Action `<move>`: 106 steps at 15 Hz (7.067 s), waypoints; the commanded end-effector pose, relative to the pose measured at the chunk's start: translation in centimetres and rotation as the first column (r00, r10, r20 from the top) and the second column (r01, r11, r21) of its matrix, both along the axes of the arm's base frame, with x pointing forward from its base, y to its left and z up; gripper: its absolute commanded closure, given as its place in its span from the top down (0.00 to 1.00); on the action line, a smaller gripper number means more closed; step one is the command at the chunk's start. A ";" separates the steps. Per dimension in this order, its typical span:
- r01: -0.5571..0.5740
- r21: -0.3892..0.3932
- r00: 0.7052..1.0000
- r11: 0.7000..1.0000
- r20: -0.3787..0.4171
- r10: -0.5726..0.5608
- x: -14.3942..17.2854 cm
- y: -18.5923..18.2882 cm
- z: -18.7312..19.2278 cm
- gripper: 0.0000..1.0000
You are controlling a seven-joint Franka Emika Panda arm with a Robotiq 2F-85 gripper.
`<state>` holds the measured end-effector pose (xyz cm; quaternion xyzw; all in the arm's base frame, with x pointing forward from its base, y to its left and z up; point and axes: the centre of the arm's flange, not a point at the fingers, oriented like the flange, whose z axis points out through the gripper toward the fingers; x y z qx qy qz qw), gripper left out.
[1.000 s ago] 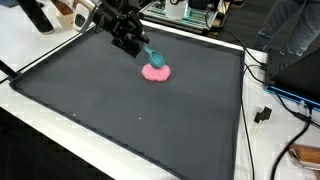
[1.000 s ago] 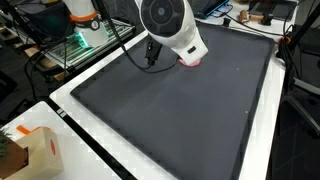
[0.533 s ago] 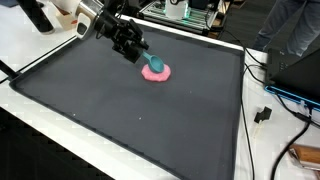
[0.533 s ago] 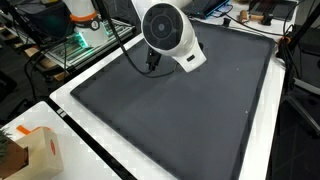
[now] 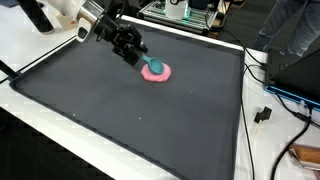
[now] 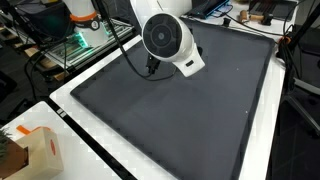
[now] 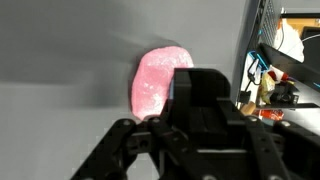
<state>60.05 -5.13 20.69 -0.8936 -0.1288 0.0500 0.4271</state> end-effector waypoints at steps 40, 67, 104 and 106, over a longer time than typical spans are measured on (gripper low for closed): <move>-0.136 -0.145 0.981 0.980 0.122 0.154 -0.4 2.8 6.2 0.25; 0.130 -0.681 0.965 0.721 0.254 0.065 -5.2 14.7 22.3 0.25; 0.097 -0.497 0.976 0.862 0.218 0.016 -1.6 7.8 20.0 0.25; 0.069 -0.441 0.982 0.895 0.190 0.018 -1.0 5.8 18.7 0.25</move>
